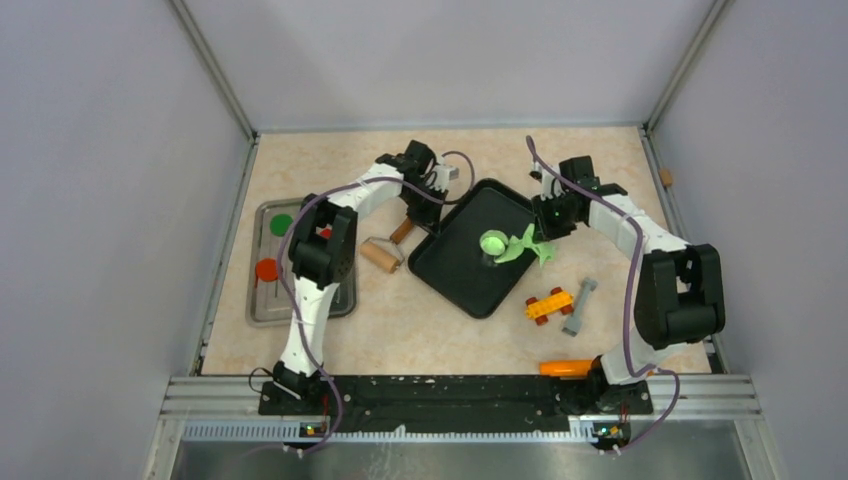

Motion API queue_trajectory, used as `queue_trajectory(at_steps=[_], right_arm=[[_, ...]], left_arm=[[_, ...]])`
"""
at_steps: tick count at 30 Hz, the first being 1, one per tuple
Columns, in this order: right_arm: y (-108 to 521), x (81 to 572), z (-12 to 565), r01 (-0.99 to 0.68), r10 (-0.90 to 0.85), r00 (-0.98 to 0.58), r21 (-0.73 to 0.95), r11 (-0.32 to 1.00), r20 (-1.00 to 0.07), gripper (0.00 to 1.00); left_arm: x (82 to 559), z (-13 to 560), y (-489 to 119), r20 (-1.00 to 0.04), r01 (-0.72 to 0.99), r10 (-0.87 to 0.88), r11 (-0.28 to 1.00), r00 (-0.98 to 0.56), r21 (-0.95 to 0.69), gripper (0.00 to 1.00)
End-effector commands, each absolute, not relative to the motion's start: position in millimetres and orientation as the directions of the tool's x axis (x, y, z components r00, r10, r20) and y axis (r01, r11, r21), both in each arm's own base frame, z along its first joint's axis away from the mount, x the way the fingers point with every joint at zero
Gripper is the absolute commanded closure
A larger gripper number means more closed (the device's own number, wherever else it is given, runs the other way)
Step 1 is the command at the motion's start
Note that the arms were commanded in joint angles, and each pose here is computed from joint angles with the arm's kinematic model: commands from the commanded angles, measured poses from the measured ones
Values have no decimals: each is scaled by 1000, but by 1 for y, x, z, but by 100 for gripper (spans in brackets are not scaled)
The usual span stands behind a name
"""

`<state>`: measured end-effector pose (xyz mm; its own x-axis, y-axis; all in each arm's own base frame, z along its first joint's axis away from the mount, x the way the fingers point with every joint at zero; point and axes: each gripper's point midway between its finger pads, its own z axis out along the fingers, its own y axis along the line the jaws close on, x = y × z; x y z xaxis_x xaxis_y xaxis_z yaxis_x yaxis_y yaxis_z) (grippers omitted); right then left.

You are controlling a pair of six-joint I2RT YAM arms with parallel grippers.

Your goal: Roll out the dumpling wrappers from the dough

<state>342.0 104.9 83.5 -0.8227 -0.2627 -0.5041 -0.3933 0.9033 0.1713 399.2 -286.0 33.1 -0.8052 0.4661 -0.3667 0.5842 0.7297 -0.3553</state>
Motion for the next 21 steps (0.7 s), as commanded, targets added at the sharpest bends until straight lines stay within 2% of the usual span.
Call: queue_trajectory(at_steps=[1, 8, 11, 21], right_arm=[[97, 343, 88, -382, -253, -820, 161, 910, -514, 83], [105, 324, 105, -418, -252, -809, 218, 882, -531, 83], [126, 306, 117, -474, -265, -798, 292, 831, -542, 82], [207, 250, 145, -719, -450, -666, 351, 600, -595, 81]], left_arm=[[401, 37, -240, -324, 482, 388, 823, -863, -299, 100], [399, 44, -240, -328, 447, 346, 836, -879, -317, 100], [400, 49, -244, -336, 432, 322, 838, -885, -333, 100], [402, 48, -253, -330, 417, 302, 829, -894, -372, 100]])
